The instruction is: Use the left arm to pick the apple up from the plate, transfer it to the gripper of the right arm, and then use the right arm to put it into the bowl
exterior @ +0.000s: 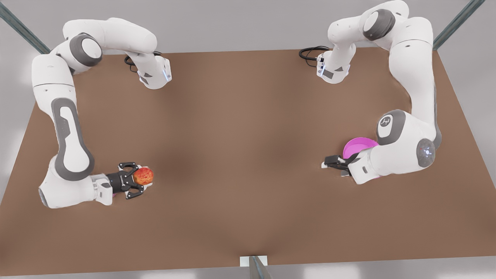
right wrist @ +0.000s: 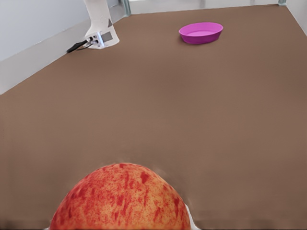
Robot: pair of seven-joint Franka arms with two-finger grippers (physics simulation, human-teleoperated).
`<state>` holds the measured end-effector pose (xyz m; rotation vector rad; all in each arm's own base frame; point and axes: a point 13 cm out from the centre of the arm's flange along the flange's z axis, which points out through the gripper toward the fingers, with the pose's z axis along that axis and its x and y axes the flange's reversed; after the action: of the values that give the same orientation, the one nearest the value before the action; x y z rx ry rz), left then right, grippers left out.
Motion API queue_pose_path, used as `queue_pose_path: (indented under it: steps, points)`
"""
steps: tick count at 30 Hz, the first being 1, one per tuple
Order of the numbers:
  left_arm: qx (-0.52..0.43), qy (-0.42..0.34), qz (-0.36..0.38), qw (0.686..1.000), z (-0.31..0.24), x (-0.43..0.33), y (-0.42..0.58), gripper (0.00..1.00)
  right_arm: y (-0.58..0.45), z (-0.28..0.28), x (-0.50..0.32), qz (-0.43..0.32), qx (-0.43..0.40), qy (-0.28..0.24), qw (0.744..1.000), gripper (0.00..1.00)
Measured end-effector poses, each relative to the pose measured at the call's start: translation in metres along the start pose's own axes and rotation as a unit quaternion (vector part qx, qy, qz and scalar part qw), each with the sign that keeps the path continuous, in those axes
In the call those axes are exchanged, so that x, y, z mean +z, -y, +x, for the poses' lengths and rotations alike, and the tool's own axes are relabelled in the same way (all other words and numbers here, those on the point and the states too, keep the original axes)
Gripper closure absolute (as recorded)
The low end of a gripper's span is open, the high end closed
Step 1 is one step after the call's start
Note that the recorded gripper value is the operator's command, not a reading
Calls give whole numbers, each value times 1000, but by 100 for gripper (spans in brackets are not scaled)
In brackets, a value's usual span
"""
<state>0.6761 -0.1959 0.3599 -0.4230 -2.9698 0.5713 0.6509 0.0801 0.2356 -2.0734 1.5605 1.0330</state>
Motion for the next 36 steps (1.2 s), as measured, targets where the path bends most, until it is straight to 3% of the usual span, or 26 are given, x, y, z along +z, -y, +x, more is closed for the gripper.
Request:
queue_pose_path:
  steps: [2, 3, 5, 7, 14, 19, 28, 30, 36]
  points:
    - [-33, -42, -134, 990, 62, -30, -44, 0, -24, 55, -31, -18, 14, -89, 996, 31]
    - [-68, -52, -164, 983, 90, -45, -67, 0, -32, 80, -42, -25, 20, -127, 991, 30]
    - [-100, -64, -174, 978, 110, -55, -80, 0, -46, 122, -63, -31, 31, -186, 982, 30]
    - [-69, -50, -189, 978, 96, -67, -32, 0, -52, 151, -77, -29, 36, -229, 972, 30]
    - [-93, -64, -217, 970, 90, -71, -44, 0, -49, 216, -91, -11, 19, -332, 943, 30]
    - [-97, -74, -230, 965, 98, -77, -36, 0, -42, 238, -85, 7, -2, -361, 932, 30]
    - [-118, -85, -237, 961, 106, -79, -40, 0, -52, 257, -61, 11, -11, -358, 934, 30]
    - [-121, -85, -238, 960, 107, -79, -40, 0, -54, 259, -61, 14, -10, -358, 934, 0]
    - [-128, -86, -238, 959, 108, -79, -40, 0, -50, 254, -75, 26, -12, -366, 930, 0]
